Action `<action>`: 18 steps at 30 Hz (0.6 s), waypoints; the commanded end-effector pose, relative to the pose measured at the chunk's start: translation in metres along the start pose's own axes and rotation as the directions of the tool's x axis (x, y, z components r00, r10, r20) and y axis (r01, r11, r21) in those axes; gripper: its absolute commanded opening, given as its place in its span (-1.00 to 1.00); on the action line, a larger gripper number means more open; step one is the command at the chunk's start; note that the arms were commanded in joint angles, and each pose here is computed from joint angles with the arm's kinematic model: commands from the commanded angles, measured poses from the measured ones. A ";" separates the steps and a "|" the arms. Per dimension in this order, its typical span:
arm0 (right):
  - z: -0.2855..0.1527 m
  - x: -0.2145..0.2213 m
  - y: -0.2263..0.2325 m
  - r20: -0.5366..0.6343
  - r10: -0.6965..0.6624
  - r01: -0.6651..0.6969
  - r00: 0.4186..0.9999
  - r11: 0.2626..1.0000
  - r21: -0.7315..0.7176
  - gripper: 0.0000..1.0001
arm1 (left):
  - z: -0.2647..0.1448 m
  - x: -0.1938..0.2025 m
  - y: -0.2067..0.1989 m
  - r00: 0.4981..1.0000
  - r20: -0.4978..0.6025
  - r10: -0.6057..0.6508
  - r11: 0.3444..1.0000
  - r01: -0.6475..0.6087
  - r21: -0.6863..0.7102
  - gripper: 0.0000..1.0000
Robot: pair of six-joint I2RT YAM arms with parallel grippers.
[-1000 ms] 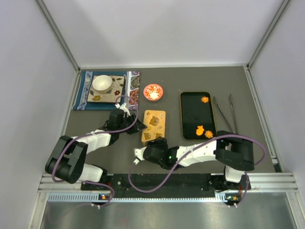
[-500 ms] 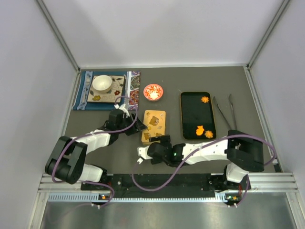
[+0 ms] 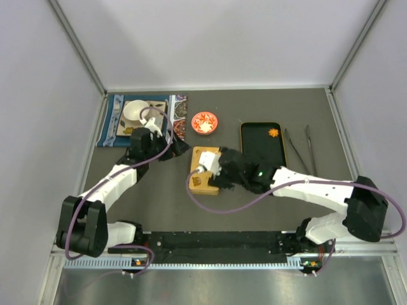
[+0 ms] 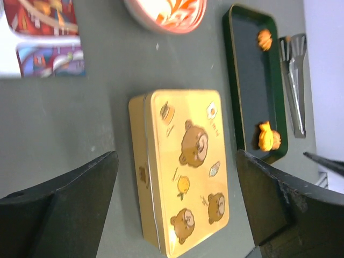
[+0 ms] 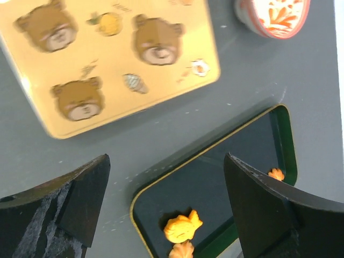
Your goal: Pack the cookies
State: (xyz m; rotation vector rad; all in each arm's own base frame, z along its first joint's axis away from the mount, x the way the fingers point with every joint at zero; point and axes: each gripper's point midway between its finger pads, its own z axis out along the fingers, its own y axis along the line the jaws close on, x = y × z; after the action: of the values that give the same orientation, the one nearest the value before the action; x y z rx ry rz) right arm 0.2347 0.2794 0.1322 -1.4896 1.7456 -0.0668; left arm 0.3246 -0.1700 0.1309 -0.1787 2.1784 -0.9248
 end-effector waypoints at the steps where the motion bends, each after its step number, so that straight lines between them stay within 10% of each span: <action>1: -0.022 -0.020 -0.054 0.111 0.227 -0.231 0.967 0.973 0.017 0.75 | -0.014 -0.051 -0.027 0.980 0.110 0.164 0.985 -0.168 0.029 0.98; 18: -0.092 0.107 -0.240 0.287 0.761 -0.805 0.581 0.488 0.338 0.98 | -0.042 -0.136 -0.003 0.904 0.231 0.360 0.922 -0.308 -0.234 0.98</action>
State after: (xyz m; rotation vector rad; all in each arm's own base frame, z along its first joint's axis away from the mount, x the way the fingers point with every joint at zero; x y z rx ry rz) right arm 0.3707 0.1008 0.2219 -0.4070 2.0648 0.0598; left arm 0.3751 -0.1157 0.2103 -0.0463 2.0238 -0.5865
